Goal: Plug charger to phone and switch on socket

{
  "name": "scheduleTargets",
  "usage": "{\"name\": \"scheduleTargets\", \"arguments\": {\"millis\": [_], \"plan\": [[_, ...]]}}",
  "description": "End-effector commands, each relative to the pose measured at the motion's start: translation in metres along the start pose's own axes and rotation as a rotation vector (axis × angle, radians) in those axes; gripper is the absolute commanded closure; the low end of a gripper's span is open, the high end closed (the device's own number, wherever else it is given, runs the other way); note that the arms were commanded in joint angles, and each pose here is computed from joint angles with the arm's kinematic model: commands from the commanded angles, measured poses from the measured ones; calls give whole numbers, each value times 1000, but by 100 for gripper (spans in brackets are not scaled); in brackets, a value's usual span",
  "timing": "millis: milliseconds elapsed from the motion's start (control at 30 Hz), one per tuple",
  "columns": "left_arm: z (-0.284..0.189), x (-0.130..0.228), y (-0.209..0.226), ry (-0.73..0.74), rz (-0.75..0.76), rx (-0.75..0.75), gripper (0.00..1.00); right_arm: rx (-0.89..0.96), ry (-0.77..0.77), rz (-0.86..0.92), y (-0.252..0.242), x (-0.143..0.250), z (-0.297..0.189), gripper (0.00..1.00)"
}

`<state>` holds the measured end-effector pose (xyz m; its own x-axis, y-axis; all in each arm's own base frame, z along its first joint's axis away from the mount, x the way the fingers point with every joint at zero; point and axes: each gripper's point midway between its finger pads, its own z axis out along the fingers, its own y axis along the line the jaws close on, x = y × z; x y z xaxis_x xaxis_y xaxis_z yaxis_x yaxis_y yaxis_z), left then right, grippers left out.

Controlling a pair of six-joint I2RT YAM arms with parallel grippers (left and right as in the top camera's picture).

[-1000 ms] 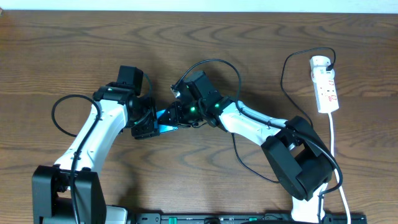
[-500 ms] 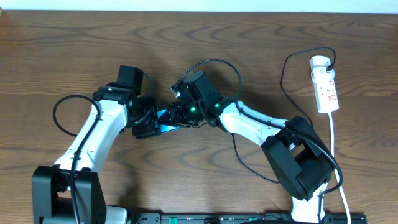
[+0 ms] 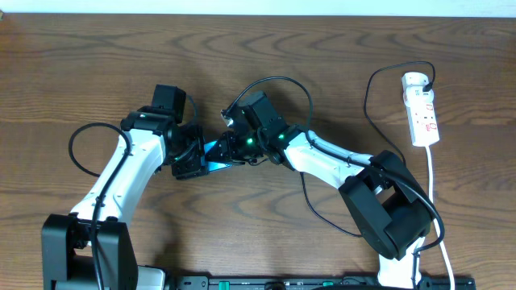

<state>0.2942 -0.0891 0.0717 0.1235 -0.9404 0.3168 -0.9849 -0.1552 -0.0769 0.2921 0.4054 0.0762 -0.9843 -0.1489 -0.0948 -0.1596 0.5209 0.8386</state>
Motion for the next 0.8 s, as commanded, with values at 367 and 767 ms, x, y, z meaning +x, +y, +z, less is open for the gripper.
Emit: {"name": "scheduleTargets", "arguments": {"millis": [367, 767], "plan": [[-1, 4, 1, 16, 3, -1, 93, 5, -5, -5, 5, -1, 1, 99], [-1, 2, 1, 8, 3, 1, 23, 6, -4, -3, 4, 0, 1, 99]]}}
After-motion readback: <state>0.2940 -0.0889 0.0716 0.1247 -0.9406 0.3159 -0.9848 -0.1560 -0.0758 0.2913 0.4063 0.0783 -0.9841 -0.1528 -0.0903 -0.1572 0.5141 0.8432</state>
